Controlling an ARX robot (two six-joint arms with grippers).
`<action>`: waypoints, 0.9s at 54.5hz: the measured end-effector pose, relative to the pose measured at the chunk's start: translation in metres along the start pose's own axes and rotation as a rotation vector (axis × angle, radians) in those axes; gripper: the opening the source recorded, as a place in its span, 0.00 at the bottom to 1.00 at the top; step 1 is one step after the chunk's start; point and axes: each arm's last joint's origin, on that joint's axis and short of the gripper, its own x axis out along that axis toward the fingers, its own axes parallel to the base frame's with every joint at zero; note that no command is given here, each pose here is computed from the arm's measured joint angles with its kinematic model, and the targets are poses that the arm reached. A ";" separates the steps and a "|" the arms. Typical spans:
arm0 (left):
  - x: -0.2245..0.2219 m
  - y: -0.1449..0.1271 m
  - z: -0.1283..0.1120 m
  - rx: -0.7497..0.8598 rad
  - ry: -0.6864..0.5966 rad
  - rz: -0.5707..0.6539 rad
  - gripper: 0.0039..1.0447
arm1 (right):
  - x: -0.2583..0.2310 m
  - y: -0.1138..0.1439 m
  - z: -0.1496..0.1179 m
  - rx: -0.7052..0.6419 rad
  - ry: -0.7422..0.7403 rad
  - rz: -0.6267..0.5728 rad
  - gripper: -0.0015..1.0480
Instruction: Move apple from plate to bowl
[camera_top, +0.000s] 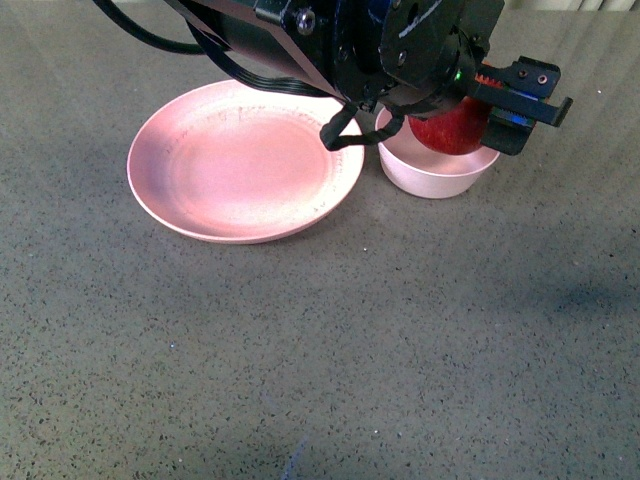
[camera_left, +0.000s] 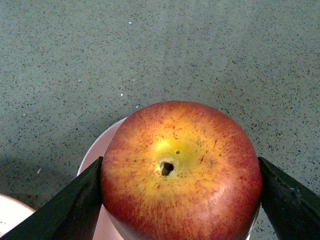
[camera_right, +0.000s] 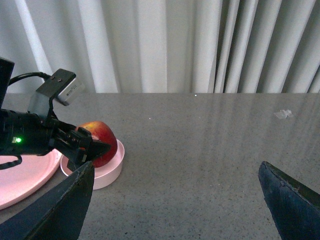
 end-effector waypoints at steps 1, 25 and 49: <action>0.000 0.000 0.000 0.000 0.001 0.000 0.76 | 0.000 0.000 0.000 0.000 0.000 0.000 0.91; 0.006 0.002 -0.006 0.001 0.021 0.014 0.93 | 0.000 0.000 0.000 0.000 0.000 0.000 0.91; -0.003 0.004 -0.004 -0.011 0.002 0.021 0.92 | 0.000 0.000 0.000 0.000 0.000 0.000 0.91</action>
